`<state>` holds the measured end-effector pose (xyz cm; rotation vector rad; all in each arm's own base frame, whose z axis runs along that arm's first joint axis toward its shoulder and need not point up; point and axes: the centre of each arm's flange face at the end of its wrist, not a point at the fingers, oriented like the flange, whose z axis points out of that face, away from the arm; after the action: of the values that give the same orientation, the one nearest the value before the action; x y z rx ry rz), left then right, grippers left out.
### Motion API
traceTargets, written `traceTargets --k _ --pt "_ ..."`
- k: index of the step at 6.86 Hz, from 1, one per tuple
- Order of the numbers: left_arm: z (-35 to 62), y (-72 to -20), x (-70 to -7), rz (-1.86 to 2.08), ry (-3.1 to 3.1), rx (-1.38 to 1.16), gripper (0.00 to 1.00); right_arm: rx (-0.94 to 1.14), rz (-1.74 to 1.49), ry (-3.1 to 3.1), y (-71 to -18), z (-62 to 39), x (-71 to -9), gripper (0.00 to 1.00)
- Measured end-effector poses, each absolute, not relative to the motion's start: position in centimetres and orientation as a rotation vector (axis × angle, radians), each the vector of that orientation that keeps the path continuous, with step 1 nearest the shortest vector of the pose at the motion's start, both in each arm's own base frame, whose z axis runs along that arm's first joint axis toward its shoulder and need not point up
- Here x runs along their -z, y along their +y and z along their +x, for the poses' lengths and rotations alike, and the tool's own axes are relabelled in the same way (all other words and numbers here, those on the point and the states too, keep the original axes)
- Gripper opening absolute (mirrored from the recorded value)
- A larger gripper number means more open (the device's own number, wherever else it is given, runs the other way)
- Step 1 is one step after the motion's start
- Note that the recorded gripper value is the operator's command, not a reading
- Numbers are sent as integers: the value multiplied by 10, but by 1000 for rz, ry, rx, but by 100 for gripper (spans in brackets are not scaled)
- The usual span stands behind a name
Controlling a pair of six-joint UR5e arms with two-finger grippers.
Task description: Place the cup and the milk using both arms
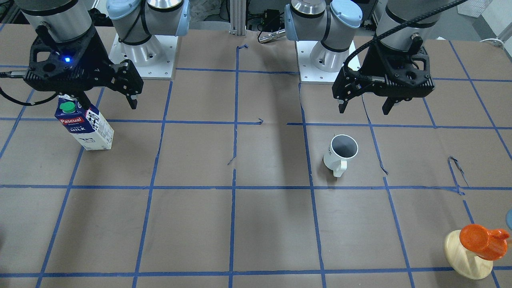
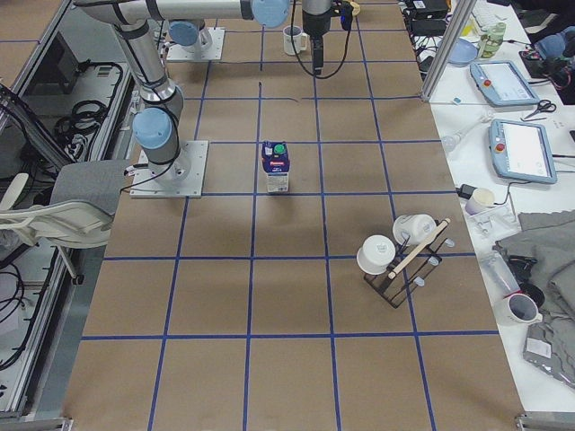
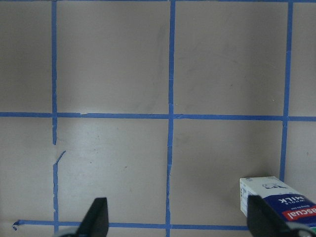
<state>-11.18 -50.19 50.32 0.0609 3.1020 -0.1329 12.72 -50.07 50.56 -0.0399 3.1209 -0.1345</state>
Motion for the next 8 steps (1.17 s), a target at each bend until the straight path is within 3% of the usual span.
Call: traceTargets --k 8 --pt "-112 -503 -499 59 3104 120 100 138 -42 3121 -500 128 -507 100"
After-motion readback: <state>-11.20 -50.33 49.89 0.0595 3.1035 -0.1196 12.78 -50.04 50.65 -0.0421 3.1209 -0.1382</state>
